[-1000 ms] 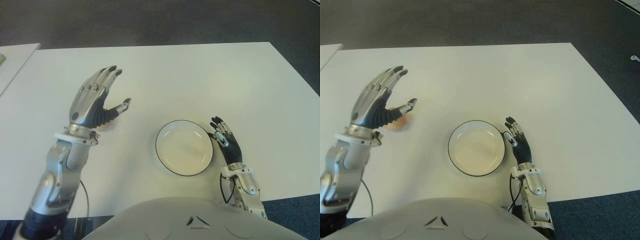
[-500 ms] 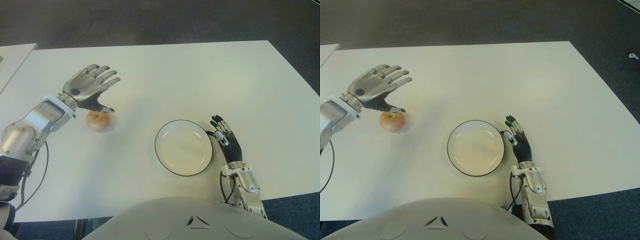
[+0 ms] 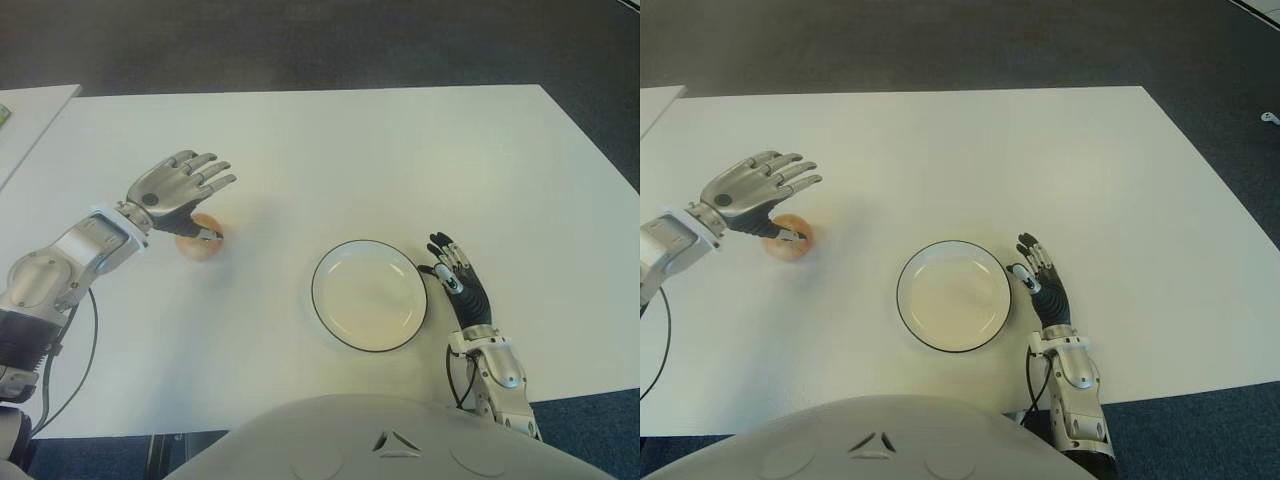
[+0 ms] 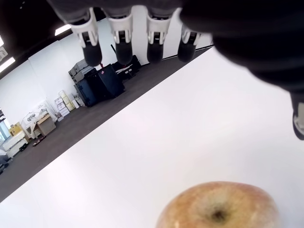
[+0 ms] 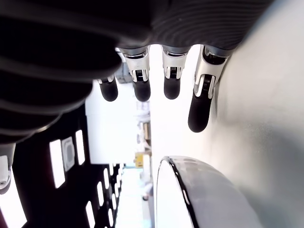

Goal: Put the apples into the plate.

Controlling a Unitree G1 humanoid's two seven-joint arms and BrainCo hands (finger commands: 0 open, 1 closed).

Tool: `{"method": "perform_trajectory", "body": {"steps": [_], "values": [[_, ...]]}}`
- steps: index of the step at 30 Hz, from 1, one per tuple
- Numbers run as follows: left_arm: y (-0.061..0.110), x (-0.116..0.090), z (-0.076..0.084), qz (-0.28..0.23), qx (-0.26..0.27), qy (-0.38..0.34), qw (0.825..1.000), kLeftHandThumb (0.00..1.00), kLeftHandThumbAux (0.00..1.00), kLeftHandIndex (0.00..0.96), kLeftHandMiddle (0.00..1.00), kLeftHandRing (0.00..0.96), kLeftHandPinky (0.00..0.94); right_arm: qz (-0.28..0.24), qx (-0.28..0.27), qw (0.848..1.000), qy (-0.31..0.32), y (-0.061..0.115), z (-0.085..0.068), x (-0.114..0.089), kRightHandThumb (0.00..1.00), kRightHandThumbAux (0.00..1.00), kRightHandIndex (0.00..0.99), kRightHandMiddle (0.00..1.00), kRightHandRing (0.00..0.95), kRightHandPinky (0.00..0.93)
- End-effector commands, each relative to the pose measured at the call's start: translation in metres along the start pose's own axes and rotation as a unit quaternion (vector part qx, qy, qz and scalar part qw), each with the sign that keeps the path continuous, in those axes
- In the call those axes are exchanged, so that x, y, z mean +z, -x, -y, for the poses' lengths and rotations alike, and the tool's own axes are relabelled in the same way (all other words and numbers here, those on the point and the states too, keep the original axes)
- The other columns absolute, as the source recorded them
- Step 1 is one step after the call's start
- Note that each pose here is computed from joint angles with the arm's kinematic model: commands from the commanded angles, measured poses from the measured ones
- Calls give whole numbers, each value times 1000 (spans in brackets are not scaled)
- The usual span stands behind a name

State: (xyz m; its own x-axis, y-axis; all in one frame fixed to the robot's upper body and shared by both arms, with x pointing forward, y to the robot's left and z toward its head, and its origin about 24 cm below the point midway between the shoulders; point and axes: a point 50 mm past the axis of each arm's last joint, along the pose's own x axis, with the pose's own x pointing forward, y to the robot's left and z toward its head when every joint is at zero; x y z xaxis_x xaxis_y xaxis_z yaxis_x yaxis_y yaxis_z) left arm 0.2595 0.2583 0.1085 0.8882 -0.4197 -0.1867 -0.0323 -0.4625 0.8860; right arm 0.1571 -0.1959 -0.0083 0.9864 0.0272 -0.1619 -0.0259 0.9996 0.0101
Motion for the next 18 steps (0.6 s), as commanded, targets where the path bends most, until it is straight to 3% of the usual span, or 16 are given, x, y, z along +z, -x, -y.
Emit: {"method": "perform_trajectory", "body": {"steps": [1,18], "values": [[0,4,13,3,-18,23,1000,256,356,32,0,0,0,-108,-18,994,-7,19,6,-34,105,461,0,0,0,0],[5,6,31,-8,-53,81,995,289,376,45,0,0,7,-106,-17,994,6,19,5,-34,101,426,0,0,0,0]]}}
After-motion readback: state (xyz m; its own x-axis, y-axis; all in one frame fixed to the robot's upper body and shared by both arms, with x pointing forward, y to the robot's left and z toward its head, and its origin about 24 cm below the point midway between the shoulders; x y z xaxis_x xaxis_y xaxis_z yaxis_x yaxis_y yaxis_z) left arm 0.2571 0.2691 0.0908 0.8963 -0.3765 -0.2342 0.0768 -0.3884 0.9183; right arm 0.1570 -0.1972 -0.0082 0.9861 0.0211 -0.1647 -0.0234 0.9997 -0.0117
